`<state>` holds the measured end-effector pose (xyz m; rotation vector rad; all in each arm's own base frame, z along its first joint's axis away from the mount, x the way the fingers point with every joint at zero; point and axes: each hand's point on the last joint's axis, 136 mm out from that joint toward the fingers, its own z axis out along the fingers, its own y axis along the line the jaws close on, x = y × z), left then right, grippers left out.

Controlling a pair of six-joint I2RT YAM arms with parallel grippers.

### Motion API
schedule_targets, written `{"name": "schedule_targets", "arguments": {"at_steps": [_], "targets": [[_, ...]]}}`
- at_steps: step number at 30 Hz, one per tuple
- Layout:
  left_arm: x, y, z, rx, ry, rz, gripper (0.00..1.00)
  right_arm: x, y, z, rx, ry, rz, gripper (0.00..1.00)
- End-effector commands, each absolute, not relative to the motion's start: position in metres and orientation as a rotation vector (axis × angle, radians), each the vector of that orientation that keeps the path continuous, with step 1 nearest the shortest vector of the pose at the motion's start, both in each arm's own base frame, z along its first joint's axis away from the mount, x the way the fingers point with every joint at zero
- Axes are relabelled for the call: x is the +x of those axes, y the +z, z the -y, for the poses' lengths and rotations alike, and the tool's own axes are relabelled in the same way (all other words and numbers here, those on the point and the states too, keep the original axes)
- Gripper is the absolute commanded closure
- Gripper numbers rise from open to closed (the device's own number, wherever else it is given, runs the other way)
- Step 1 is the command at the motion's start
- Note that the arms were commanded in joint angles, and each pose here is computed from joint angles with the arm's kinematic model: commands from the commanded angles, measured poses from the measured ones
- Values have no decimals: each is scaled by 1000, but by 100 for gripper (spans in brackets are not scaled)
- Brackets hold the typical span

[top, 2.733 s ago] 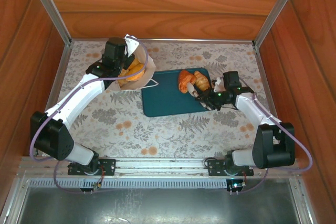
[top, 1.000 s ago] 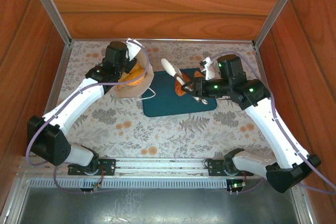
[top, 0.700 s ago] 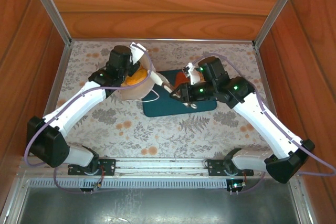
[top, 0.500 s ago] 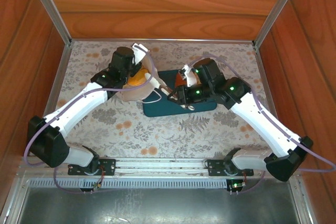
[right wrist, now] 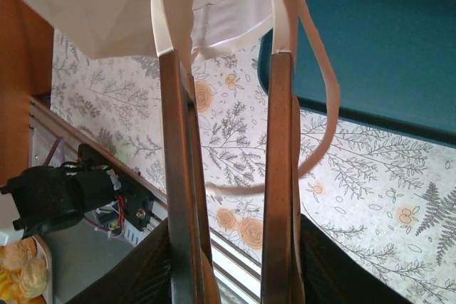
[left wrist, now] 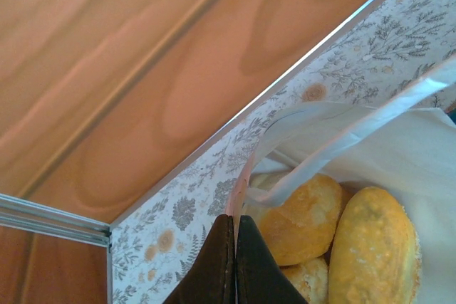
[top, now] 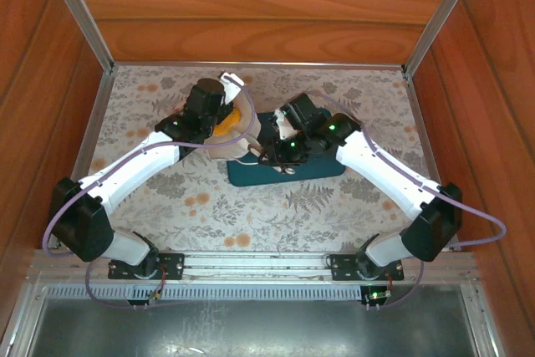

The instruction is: Take the fake bread out of the paper bag

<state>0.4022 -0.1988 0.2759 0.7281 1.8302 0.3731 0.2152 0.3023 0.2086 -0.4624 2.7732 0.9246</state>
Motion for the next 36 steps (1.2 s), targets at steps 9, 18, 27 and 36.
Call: {"name": "schedule_targets", "arguments": {"at_steps": [9, 18, 27, 36], "targets": [[397, 280, 207, 706, 438, -1789, 100, 239, 199, -324, -360, 989, -2788, 56], [397, 272, 213, 730, 488, -1796, 100, 264, 178, -342, -273, 1027, -2817, 57], [396, 272, 214, 729, 477, -1795, 100, 282, 168, -351, -174, 1041, -2803, 52], [396, 274, 216, 731, 457, -1790, 100, 295, 164, -366, -150, 1079, -2796, 52]]}}
